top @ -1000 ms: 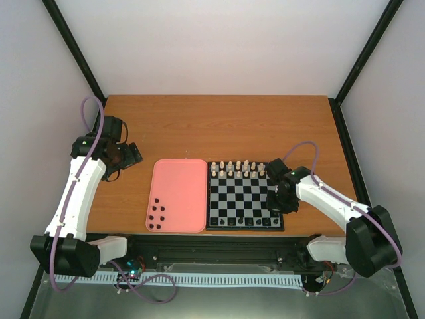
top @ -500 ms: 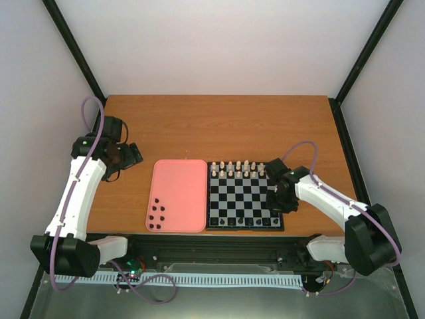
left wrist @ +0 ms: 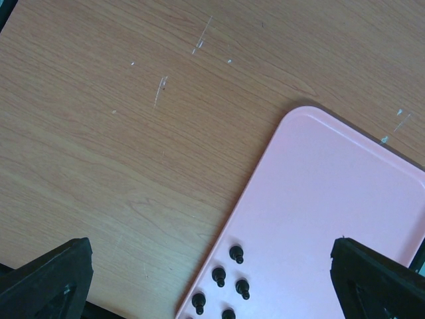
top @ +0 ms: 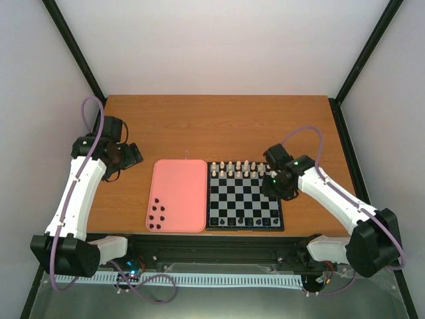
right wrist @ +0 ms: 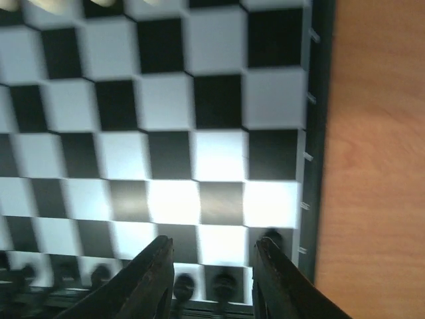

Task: Set up the chess pieces on the board
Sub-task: Place the chess piece on the chessboard, then pick up the chess piece from the storage box.

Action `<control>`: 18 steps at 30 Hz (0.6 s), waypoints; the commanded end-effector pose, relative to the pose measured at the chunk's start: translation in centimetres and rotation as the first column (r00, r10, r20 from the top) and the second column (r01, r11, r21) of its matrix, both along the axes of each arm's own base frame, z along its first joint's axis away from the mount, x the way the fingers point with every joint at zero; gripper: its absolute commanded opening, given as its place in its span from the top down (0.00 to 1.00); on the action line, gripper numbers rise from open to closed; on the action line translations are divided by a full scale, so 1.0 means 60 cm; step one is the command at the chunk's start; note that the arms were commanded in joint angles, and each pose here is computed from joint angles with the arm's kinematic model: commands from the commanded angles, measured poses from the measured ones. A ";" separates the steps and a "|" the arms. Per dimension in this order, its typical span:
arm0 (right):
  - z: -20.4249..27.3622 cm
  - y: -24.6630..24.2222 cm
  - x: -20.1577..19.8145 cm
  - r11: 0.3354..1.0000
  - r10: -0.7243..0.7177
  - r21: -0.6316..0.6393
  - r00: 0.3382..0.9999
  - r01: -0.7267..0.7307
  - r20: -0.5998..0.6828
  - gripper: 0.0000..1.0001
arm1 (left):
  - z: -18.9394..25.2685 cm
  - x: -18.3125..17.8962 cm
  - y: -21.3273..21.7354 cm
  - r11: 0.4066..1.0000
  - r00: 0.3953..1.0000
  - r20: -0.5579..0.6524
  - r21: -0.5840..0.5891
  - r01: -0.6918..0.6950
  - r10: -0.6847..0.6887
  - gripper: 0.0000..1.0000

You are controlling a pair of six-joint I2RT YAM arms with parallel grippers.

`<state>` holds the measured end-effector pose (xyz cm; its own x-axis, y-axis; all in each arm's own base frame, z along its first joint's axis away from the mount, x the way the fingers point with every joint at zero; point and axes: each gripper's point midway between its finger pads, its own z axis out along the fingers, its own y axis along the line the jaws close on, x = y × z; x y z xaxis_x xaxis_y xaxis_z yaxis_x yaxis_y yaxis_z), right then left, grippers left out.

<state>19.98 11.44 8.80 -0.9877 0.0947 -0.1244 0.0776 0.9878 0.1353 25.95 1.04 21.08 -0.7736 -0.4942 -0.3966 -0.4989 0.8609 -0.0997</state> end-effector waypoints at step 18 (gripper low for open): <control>0.040 0.594 -0.001 0.755 0.589 0.214 0.784 -0.620 0.195 0.50 | 0.023 -0.026 0.003 1.000 1.000 0.005 0.005 0.014 -0.014 0.00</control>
